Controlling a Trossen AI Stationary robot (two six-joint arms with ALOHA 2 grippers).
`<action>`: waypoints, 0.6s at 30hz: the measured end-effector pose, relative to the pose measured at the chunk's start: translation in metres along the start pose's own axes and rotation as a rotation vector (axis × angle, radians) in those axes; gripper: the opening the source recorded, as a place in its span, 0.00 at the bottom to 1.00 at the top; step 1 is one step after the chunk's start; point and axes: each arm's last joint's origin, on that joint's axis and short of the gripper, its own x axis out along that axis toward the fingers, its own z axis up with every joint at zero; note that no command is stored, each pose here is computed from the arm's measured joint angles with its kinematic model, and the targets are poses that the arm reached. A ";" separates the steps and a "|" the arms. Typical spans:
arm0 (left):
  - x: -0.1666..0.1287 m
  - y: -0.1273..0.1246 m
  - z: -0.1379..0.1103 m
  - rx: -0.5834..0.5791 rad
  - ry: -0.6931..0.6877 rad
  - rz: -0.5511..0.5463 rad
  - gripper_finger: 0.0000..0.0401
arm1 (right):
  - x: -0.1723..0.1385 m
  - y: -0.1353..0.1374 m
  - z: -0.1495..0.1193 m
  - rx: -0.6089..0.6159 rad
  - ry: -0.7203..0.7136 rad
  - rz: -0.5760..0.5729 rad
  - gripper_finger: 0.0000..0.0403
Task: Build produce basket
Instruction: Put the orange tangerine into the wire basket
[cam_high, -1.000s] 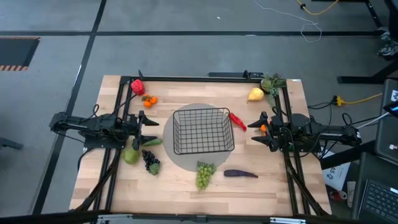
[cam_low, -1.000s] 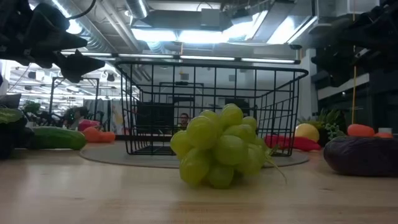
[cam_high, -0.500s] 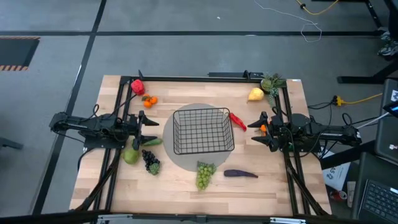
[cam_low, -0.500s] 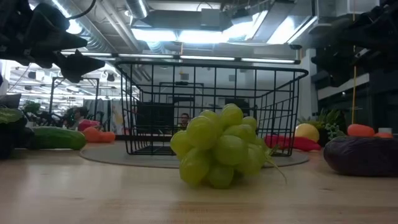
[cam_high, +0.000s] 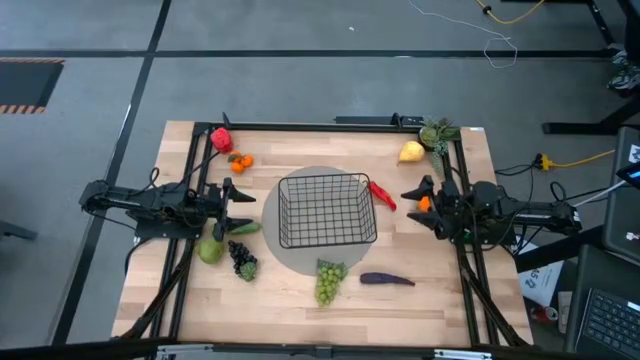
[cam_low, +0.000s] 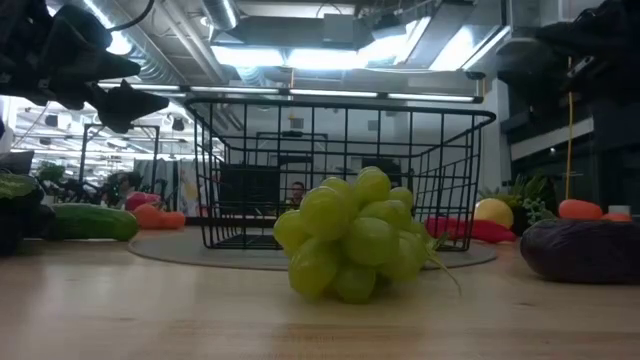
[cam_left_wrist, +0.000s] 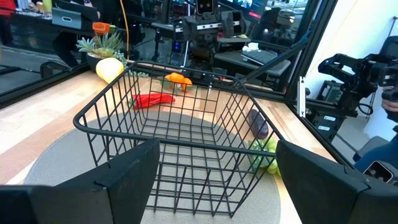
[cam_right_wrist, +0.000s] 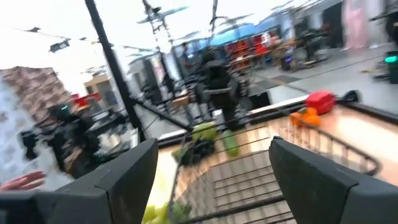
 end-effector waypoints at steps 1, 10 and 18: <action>0.000 0.000 0.000 0.000 0.000 0.001 0.79 | 0.000 -0.001 0.000 0.003 -0.006 -0.023 0.76; 0.000 0.000 0.000 0.000 0.000 0.000 0.79 | 0.000 -0.004 -0.003 0.032 0.008 -0.116 0.76; 0.000 0.000 0.000 0.000 -0.001 0.001 0.79 | -0.001 -0.007 -0.006 -0.002 0.022 -0.185 0.76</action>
